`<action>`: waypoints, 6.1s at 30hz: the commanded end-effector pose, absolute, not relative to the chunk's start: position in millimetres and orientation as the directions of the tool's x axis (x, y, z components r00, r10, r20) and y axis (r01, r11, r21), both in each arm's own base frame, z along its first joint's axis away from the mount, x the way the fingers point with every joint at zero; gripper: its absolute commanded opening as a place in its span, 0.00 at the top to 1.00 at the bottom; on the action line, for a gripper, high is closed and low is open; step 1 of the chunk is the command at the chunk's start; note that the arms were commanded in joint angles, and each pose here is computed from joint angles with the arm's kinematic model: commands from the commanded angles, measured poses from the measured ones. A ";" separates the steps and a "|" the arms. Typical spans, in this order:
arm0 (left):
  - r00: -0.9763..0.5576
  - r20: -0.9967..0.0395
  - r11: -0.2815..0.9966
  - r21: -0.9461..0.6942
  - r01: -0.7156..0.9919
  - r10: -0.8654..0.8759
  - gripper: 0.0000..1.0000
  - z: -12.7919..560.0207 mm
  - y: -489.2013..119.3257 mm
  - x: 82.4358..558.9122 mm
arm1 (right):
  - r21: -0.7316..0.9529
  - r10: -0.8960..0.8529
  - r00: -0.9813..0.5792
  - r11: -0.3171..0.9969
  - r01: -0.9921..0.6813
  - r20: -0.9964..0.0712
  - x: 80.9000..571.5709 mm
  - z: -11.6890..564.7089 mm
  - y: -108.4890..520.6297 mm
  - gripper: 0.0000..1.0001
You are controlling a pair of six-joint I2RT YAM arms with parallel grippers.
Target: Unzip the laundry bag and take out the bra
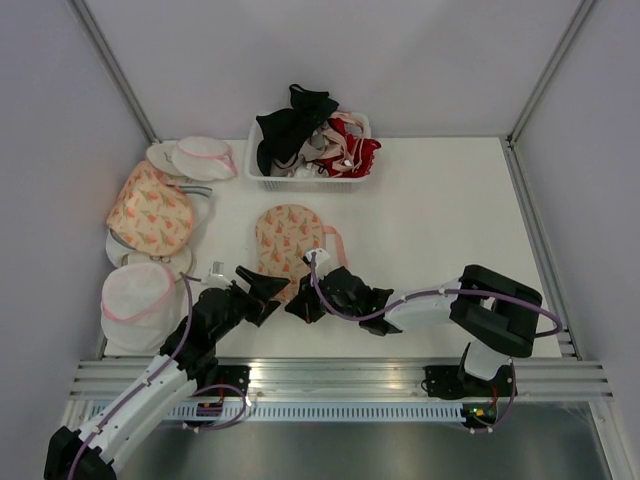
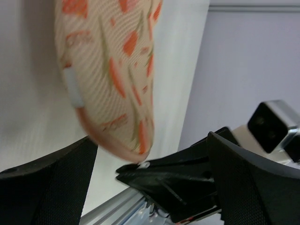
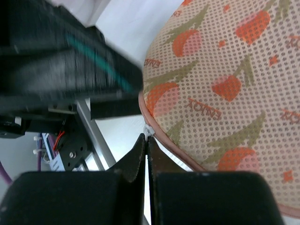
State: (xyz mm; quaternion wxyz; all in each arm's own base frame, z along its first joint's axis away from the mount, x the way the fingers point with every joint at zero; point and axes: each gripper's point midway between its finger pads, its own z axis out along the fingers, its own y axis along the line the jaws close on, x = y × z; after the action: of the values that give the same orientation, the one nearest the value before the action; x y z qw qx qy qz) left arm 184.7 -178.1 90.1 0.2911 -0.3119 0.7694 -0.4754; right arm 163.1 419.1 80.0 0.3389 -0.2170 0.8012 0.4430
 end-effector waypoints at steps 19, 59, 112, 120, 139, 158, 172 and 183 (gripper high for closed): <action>-0.638 -0.100 0.272 -0.946 -0.177 -0.763 0.98 102.4 -202.9 215.4 | 0.435 -0.118 -0.625 0.619 -0.654 -0.771 165.3 84.6 393.4 1.00; -0.803 -0.482 0.476 -0.830 0.291 -0.351 0.00 154.0 -276.8 299.5 | 0.069 -0.113 -0.660 0.967 -0.244 -0.742 211.2 74.2 209.2 0.99; -0.641 -0.289 0.471 -0.872 -0.130 -0.711 0.98 95.6 -183.3 224.8 | 0.299 -0.268 -0.672 0.740 -0.602 -0.690 167.2 60.7 363.7 1.00; -0.617 -0.356 0.520 -0.848 -0.102 -0.702 0.98 103.9 -179.3 237.7 | 0.030 -0.308 -0.728 0.912 -0.410 -0.613 170.4 32.8 267.5 1.00; -0.750 -0.446 0.530 -0.834 0.150 -0.489 0.98 121.7 -231.8 311.5 | -0.093 -0.226 -0.749 0.972 -0.216 -0.623 198.0 33.4 198.8 1.00; -0.730 -0.444 0.753 -0.642 -0.146 -0.520 0.00 65.6 -172.7 290.9 | 0.298 -0.204 -0.726 0.814 -0.498 -0.656 180.1 63.3 296.9 1.00; -0.809 -0.199 0.494 -0.860 -0.127 -0.553 0.00 83.0 -200.3 203.8 | 0.567 -0.250 -0.695 0.427 -0.704 -0.675 159.0 79.5 410.0 0.99; -0.818 -0.202 0.457 -0.885 -0.083 -0.539 0.24 85.4 -223.8 210.3 | 0.578 -0.233 -0.672 0.363 -0.731 -0.703 153.8 98.2 422.2 1.00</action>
State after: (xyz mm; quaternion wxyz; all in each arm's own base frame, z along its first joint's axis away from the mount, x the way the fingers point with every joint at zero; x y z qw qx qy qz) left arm 199.9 -210.3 63.2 0.2139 -0.2003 0.8478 -0.4420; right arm 154.0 401.5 63.5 0.2367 -0.2894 0.8209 0.4317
